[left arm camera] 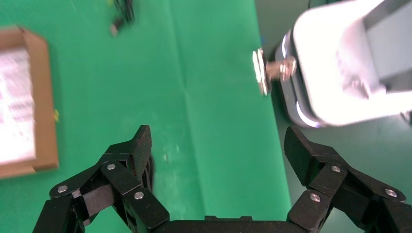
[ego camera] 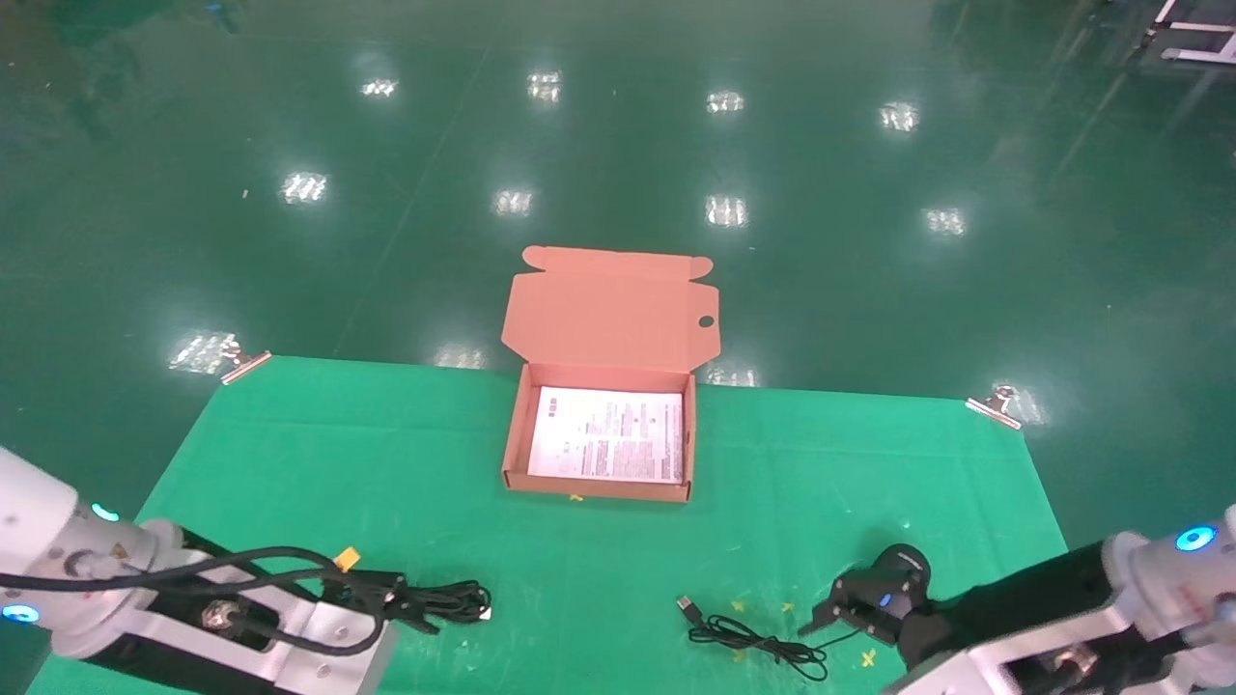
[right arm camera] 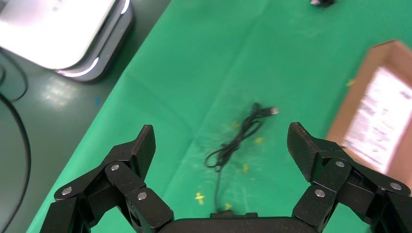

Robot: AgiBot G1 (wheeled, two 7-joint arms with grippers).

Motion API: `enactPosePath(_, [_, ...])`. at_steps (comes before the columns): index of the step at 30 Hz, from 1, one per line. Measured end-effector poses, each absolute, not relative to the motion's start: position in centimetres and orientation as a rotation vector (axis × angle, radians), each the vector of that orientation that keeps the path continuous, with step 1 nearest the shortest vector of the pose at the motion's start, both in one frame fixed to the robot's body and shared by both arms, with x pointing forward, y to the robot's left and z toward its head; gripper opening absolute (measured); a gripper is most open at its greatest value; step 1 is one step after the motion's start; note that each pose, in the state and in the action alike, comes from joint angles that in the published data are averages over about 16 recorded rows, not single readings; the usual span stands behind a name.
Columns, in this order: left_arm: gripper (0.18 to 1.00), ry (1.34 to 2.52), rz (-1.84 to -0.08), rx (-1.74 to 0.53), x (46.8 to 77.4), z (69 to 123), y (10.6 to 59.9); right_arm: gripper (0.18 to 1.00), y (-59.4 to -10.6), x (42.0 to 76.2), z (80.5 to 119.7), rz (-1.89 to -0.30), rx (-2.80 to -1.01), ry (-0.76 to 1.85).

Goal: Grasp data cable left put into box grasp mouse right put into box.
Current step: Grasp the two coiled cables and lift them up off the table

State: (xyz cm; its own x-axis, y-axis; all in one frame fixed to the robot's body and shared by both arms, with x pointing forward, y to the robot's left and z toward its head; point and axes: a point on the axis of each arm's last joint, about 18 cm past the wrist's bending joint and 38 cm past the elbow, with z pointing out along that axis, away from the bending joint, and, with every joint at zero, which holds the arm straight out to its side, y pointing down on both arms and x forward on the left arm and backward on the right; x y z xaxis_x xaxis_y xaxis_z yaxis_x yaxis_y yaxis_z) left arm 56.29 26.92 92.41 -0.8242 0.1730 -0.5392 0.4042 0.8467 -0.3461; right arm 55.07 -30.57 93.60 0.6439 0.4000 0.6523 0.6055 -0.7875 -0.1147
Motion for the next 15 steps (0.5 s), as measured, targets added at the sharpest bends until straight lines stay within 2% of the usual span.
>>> enactPosePath(6, [1.001,2.531,-0.487,0.345,58.9,90.7,27.2,1.0,-30.7,57.0,91.5,-0.907,-2.66,-0.796])
enactPosePath(15, [1.001,2.51,-0.394,0.219,62.6,88.6,27.3,1.0,-31.0,60.9,88.7,-1.049,-2.821,-0.647])
